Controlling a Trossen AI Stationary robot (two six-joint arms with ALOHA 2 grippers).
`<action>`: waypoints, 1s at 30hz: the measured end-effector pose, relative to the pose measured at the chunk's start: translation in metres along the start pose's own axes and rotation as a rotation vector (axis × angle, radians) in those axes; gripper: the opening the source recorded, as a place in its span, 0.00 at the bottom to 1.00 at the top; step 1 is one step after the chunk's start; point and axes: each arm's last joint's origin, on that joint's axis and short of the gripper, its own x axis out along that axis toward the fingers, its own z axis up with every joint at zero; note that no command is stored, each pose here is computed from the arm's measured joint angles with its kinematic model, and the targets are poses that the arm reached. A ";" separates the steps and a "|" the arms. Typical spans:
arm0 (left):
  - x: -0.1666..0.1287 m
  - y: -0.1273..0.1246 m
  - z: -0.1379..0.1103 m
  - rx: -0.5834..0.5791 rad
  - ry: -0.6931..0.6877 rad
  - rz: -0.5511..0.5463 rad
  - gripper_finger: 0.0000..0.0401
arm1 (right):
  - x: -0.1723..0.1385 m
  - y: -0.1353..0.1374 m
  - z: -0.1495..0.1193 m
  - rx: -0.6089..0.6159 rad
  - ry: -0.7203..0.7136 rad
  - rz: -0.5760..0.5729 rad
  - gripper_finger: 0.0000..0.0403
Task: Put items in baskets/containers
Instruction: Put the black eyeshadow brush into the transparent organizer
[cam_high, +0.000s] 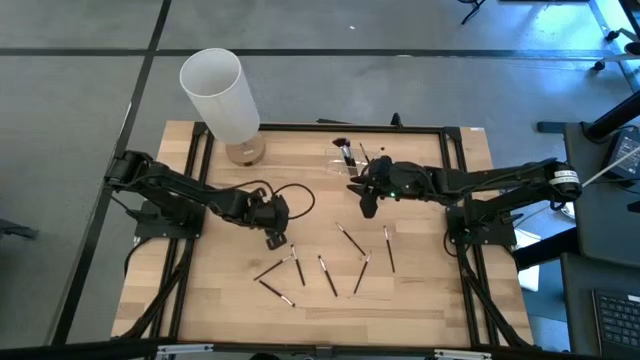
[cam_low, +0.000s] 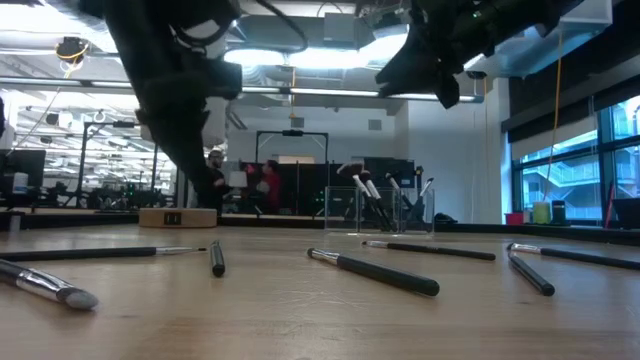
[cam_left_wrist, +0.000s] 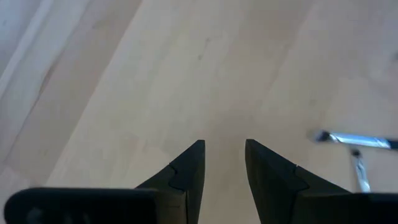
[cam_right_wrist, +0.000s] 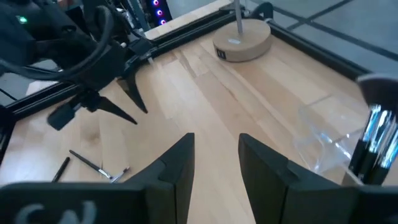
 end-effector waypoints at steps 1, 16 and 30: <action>-0.003 -0.002 0.000 0.005 0.007 -0.002 0.27 | 0.000 0.001 0.002 -0.010 -0.002 0.003 0.31; -0.006 -0.018 -0.005 -0.022 0.005 0.011 0.27 | -0.003 0.002 0.020 -0.104 -0.032 0.007 0.31; 0.000 -0.015 -0.003 -0.011 0.021 0.032 0.27 | -0.002 -0.007 0.019 -0.106 0.002 -0.033 0.31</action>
